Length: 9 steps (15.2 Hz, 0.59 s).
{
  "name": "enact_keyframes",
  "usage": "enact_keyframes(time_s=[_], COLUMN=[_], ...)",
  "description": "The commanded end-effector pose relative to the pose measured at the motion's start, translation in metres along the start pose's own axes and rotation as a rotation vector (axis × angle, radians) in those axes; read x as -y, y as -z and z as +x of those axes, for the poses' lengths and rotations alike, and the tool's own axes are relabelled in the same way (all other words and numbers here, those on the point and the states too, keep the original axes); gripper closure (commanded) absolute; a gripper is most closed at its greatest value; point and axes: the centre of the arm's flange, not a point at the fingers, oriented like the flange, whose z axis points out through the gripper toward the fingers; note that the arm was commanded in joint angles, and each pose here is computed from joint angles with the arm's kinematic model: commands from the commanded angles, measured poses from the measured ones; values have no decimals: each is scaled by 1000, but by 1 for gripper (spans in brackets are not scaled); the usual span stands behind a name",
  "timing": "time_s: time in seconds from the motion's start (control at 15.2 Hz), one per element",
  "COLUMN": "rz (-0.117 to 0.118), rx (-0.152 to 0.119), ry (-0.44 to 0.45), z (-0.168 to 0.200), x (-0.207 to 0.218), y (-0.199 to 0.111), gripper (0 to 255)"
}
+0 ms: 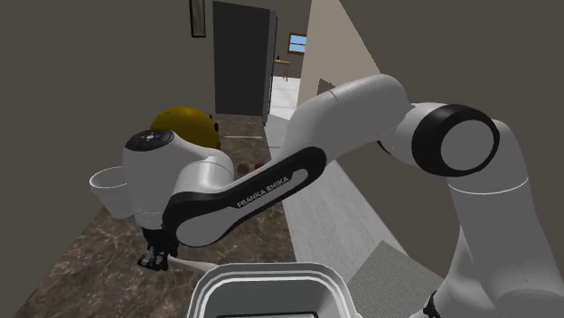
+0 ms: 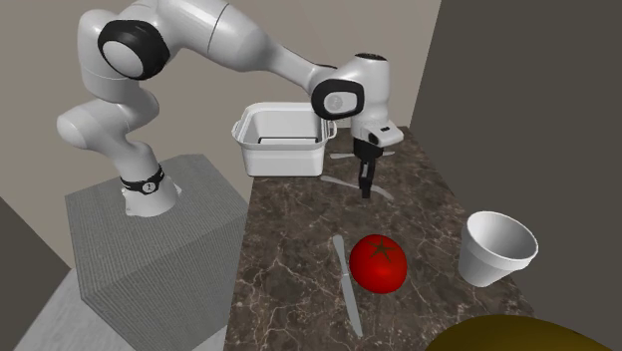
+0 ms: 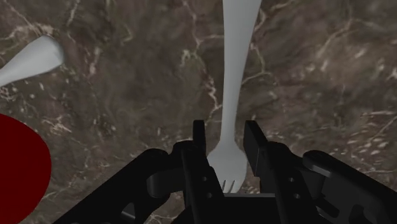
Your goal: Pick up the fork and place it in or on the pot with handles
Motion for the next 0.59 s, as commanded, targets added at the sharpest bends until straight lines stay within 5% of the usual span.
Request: enact_keyframes(time_s=[0.0,0.53], rz=[0,0], rx=[0,0], ry=[0,0], z=[1,6], x=[-1,-5], y=[12,53], gripper=[255,255])
